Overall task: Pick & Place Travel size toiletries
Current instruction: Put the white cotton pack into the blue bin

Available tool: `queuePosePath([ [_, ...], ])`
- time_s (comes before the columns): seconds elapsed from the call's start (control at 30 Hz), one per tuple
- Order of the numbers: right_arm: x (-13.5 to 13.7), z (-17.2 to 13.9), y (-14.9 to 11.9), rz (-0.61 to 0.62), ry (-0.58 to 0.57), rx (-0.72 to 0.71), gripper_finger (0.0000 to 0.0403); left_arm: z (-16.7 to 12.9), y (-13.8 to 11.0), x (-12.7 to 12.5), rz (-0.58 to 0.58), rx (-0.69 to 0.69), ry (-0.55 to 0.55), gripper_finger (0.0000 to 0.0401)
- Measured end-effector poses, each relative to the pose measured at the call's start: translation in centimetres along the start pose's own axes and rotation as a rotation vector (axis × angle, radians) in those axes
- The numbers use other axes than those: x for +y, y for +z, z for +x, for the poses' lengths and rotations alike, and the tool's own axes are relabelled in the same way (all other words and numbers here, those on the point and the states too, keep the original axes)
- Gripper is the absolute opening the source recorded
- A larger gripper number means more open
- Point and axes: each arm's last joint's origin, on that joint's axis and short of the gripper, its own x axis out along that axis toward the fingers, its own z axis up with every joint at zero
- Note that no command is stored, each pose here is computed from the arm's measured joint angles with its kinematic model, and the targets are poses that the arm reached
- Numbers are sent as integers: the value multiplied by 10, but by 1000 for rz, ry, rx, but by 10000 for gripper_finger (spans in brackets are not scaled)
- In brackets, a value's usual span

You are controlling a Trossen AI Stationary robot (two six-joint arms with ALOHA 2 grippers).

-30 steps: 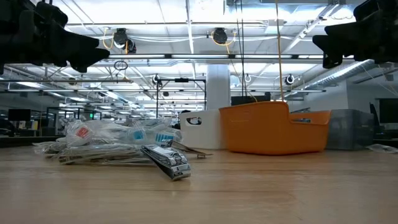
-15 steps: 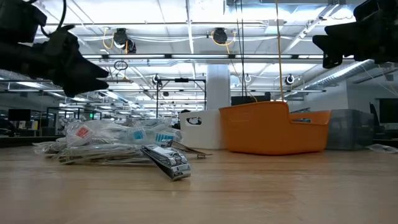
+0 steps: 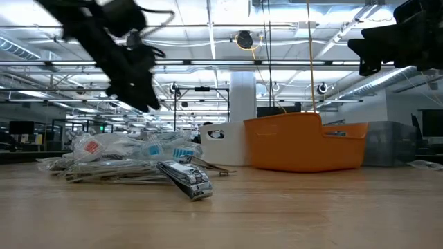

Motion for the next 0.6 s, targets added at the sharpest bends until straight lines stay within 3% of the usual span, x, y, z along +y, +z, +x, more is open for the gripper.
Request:
queuePosePath([
  [0.3, 0, 0, 0, 0, -1, 0, 155, 64, 1, -7, -75, 206, 76, 264],
  [0.6, 0, 0, 0, 0, 0, 0, 155, 87, -14, -9, -168, 296, 105, 245],
])
